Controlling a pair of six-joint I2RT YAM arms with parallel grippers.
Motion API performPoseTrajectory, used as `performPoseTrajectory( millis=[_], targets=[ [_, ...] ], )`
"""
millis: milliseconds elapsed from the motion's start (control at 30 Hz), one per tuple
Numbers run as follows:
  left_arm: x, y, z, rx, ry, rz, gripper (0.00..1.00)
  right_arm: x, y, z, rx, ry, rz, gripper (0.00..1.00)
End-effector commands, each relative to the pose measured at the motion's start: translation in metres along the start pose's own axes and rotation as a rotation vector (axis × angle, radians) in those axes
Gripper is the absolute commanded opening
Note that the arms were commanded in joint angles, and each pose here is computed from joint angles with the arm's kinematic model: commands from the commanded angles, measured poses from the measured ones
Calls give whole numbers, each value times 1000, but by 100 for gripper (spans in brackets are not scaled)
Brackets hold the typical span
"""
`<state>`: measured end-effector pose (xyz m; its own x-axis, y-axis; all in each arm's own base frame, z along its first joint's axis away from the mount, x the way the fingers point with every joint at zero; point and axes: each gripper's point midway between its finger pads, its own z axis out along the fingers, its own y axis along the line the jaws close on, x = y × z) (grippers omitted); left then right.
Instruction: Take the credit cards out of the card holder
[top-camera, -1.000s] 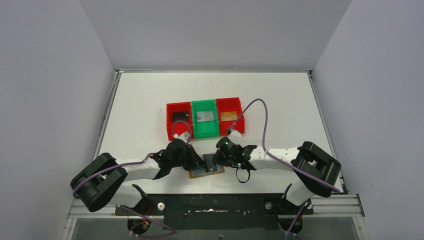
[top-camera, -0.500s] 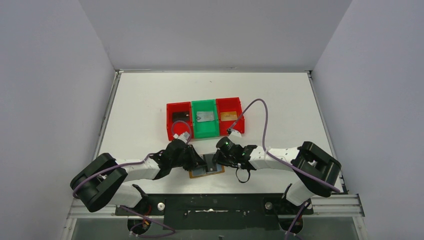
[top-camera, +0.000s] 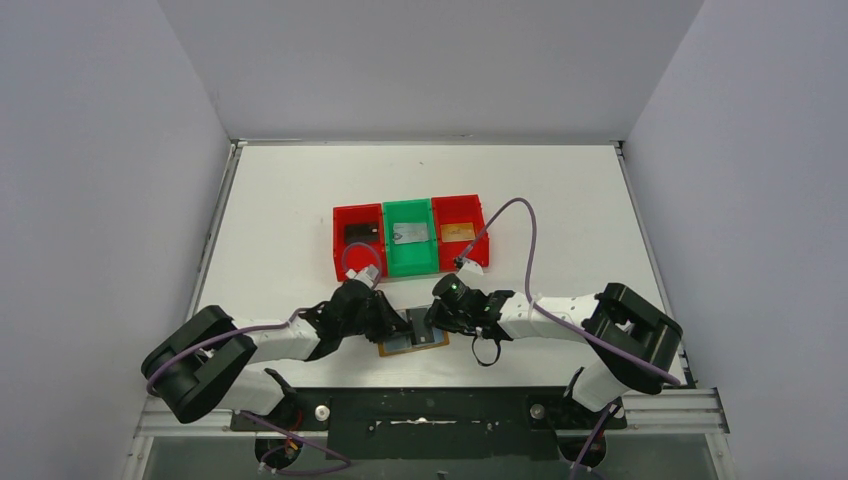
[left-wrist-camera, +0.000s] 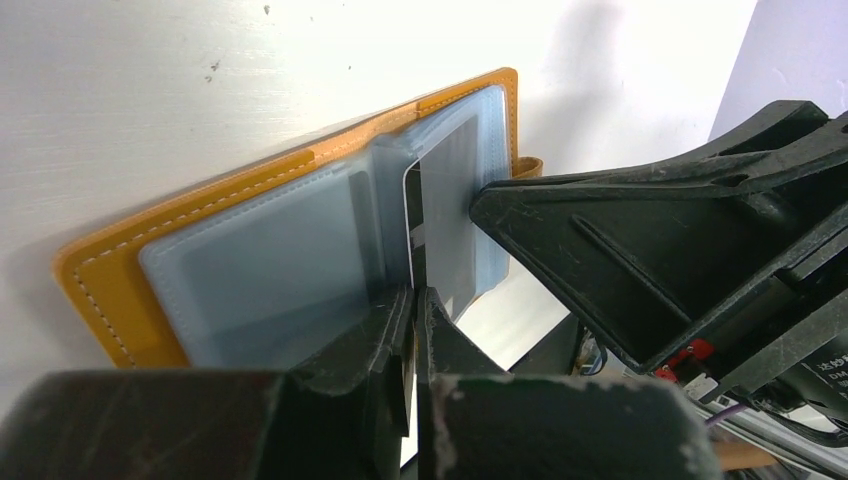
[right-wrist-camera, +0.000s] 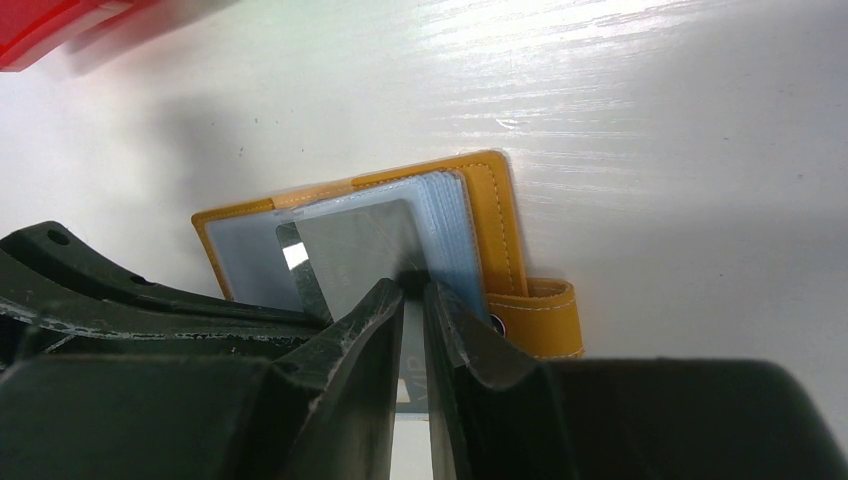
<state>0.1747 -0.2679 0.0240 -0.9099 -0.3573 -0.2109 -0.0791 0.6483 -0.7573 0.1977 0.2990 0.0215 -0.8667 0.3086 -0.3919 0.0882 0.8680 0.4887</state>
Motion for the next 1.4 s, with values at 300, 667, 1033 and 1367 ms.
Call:
performPoseTrajectory(
  millis=[300,667,1033,1367],
  targets=[
    [-4,-3,-5,14,-24,15,0,2,-30,2,93,-2,-10,18],
    [-8,-11,-11,45,-43,18,3,5,-29,4,87,11,-10,18],
    [-7,-17,-1,74,-21,-14,24,9,-27,6,73,26,3,18],
    [-6,2,-11,3,-48,-9,0,4,-29,4,81,5,9,18]
  ],
)
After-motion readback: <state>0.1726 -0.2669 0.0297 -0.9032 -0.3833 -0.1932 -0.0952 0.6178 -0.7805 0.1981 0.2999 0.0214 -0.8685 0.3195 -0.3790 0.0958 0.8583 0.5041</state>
